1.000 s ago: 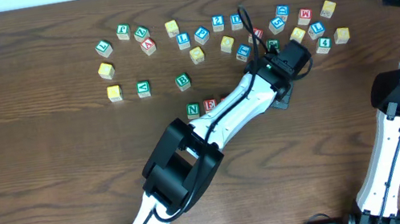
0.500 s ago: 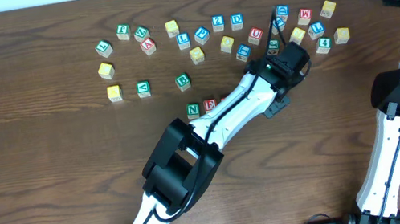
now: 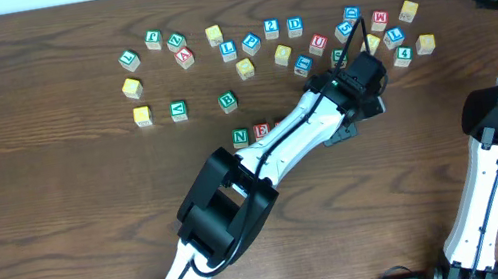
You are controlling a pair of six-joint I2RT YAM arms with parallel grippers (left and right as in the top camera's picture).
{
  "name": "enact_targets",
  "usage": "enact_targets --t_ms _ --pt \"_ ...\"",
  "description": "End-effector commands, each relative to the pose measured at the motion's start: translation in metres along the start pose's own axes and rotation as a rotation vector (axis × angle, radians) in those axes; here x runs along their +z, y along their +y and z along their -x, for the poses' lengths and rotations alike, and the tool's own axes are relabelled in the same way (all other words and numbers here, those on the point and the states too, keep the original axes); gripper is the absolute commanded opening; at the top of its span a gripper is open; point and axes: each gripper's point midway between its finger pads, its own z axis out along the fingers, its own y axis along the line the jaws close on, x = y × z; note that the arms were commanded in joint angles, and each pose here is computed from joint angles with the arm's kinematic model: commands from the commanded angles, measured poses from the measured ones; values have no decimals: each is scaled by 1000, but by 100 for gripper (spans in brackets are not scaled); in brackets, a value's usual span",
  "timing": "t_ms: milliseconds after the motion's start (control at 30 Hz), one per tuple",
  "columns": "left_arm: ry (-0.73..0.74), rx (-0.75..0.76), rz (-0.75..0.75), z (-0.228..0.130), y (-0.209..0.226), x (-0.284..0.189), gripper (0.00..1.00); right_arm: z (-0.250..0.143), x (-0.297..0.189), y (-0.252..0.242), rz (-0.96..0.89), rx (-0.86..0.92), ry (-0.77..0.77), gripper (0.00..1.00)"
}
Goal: Spell out NEURIPS
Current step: 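Lower the I block right of the R block and open the left gripper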
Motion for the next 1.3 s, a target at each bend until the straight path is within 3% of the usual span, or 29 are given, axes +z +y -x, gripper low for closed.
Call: enact_targets --t_ms 0,100,433,567,867,1133,1267 --pt "1 27 -23 -1 -7 10 22 3 -17 3 -1 -14 -42 80" --pt "3 27 -25 -2 -7 10 34 2 -17 2 -6 -13 -38 79" --pt "4 28 -26 -2 -7 10 54 2 -17 1 -10 -12 -37 79" --pt "2 27 -24 -2 -7 9 55 2 -17 1 -10 -12 -37 79" --pt "-94 -24 38 13 17 -42 97 2 -17 1 -10 -12 -36 79" --pt "-232 -238 127 11 66 -122 99 2 -17 2 -9 -13 -36 80" --pt "-286 -441 155 -8 93 -165 98 -1 -17 2 -11 -30 -27 79"
